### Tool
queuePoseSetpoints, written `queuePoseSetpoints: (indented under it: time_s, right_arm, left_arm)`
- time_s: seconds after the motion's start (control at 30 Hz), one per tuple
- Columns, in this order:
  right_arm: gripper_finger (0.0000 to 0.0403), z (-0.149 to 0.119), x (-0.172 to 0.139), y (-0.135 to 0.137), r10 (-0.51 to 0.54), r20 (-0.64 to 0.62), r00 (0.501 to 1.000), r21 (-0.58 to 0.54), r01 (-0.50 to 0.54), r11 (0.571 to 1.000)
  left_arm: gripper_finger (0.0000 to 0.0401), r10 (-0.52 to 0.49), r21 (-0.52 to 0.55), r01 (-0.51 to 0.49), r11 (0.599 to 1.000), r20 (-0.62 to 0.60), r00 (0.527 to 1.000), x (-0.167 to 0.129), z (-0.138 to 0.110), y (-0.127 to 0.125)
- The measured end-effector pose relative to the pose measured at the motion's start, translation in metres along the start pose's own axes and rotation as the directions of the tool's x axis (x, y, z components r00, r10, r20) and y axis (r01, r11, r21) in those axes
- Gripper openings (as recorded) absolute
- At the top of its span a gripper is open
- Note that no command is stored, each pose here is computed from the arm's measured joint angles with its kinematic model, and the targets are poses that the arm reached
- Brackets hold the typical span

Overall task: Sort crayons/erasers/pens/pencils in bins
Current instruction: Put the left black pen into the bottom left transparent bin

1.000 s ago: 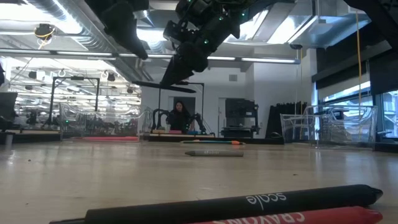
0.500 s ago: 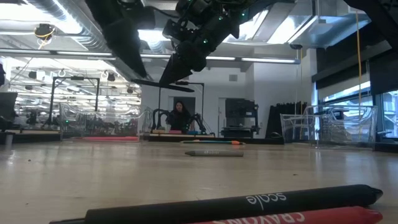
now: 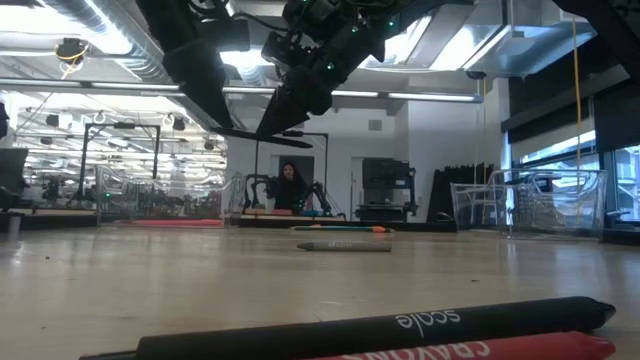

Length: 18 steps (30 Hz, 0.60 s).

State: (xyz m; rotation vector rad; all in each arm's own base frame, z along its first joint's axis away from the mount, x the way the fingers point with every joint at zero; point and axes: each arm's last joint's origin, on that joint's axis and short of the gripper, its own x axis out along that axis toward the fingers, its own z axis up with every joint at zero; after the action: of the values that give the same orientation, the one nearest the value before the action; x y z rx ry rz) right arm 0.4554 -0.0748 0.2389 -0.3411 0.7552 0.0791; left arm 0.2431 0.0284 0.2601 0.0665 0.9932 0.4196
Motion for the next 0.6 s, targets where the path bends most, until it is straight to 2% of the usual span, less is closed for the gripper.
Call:
queuePoseSetpoints:
  time_s: [0.6]
  right_arm:
    - [0.0045, 0.0006, 0.0000, -0.0001, -0.002, 0.006, 1.000, -0.001, 0.002, 1.000]
  left_arm:
    - [0.0112, -0.003, 0.009, 0.003, 1.000, -0.024, 1.000, 0.0036, -0.0052, -0.0010]
